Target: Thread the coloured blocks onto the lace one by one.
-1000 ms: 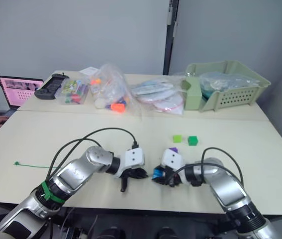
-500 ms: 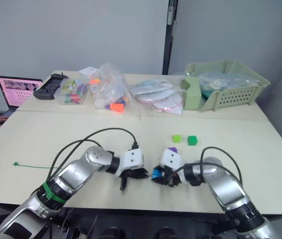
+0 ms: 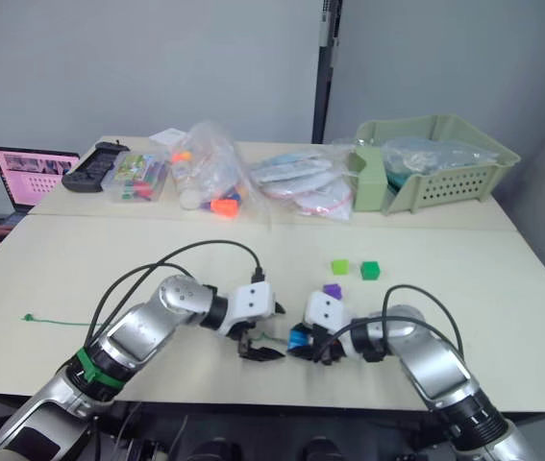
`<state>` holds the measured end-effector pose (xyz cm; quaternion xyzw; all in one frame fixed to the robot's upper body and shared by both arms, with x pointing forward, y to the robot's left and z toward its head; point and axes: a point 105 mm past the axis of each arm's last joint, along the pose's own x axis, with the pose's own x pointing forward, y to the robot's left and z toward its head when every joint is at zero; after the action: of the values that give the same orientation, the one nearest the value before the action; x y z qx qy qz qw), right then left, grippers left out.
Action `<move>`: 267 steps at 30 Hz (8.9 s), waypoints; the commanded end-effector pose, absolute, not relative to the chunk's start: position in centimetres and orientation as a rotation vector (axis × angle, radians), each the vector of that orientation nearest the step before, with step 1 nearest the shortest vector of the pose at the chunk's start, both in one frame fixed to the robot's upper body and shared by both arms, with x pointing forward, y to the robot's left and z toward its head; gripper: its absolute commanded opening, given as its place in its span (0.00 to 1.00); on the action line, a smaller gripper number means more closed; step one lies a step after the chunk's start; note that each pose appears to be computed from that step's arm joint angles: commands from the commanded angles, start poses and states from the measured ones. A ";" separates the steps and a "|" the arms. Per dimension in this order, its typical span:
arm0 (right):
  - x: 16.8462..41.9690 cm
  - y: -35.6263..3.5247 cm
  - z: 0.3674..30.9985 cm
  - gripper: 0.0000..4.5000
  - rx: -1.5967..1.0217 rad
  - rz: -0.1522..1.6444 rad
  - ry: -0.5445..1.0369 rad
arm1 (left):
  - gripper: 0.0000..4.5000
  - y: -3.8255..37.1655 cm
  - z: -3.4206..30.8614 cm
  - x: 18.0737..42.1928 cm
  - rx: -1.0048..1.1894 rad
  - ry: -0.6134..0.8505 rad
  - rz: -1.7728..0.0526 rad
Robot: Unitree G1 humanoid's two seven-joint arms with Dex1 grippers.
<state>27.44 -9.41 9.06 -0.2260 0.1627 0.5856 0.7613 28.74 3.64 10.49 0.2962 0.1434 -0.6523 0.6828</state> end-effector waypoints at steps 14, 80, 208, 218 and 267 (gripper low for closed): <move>27.4 -9.8 8.8 0.31 -0.496 1.252 0.377 | 0.87 6.2 10.2 29.5 0.623 0.326 -1.433; 26.4 -10.2 8.2 0.31 -0.491 1.220 0.428 | 0.00 3.7 9.0 29.0 0.553 0.339 -1.491; 26.2 -10.1 11.0 0.00 -0.599 1.286 0.370 | 0.99 3.9 11.8 29.0 0.629 0.190 -1.509; 26.2 -10.1 11.0 0.00 -0.599 1.279 0.378 | 0.81 2.9 11.2 28.8 0.621 0.178 -1.539; 33.3 -20.6 12.3 0.99 -0.099 -0.009 0.112 | 0.00 3.8 11.2 28.8 0.611 0.199 -1.538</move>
<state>32.42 -19.98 11.37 -0.0450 0.0829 0.0155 0.9954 28.92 3.89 10.38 0.2673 0.1062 -0.6820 0.6724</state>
